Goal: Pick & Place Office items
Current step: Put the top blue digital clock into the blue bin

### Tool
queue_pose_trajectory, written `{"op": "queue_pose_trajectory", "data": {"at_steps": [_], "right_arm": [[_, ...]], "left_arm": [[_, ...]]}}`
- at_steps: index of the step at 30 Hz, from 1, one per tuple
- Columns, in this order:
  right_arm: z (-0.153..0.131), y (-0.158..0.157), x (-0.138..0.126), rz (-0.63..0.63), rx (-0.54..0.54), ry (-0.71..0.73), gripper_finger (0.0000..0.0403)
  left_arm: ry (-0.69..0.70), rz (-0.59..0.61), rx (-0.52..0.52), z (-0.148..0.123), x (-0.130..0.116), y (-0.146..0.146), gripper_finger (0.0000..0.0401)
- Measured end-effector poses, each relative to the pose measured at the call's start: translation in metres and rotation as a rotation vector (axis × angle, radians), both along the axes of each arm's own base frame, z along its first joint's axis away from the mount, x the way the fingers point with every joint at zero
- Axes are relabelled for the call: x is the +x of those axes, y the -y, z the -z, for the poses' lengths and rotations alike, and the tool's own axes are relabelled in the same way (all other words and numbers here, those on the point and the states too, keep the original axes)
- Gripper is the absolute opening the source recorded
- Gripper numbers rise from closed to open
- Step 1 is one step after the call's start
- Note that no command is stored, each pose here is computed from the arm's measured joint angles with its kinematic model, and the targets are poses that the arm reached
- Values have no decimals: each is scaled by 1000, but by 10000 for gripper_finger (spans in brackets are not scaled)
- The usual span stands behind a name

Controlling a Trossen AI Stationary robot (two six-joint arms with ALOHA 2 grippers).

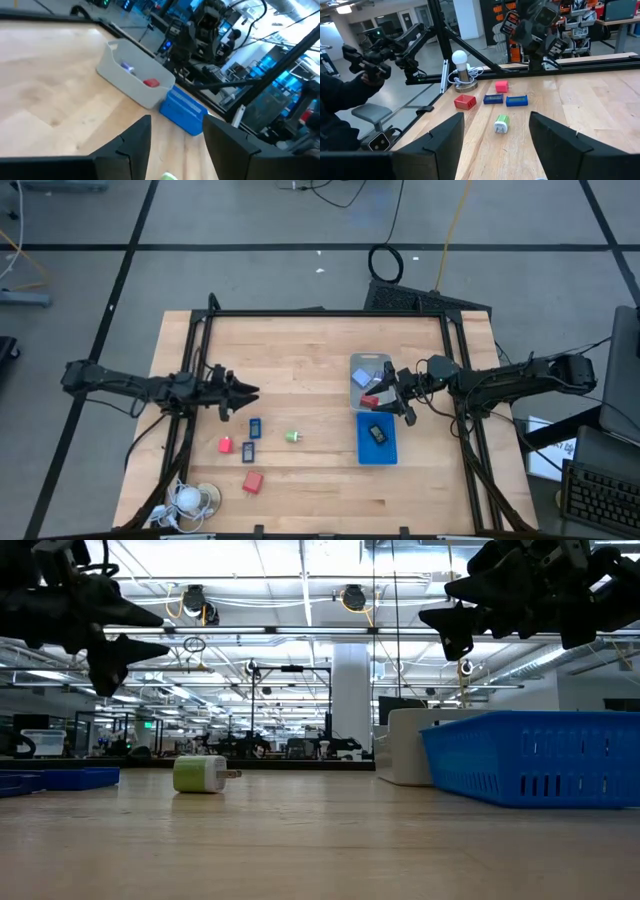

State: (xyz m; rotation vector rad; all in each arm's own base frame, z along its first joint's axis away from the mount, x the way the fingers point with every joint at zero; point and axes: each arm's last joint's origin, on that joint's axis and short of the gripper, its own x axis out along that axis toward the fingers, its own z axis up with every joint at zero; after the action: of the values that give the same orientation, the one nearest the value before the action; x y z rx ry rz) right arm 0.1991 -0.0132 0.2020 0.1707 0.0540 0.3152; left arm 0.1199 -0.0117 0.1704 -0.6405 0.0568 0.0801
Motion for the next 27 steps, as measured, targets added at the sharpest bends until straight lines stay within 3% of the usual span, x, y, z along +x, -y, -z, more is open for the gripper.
{"op": "queue_pose_trajectory", "data": {"at_steps": [7, 12, 19, 27], "right_arm": [[0, 0, 0, 0, 0, 0, 215], [0, 0, 0, 0, 0, 0, 215], [0, 0, 0, 0, 0, 0, 215], [0, 0, 0, 0, 0, 0, 215]], "left_arm": [[-34, 165, -92, 1, 7, 12, 166], [-115, 192, -193, -6, 13, 18, 166], [-418, 168, -278, -12, 24, 31, 166], [-802, -20, -385, -11, 39, 38, 166]]}}
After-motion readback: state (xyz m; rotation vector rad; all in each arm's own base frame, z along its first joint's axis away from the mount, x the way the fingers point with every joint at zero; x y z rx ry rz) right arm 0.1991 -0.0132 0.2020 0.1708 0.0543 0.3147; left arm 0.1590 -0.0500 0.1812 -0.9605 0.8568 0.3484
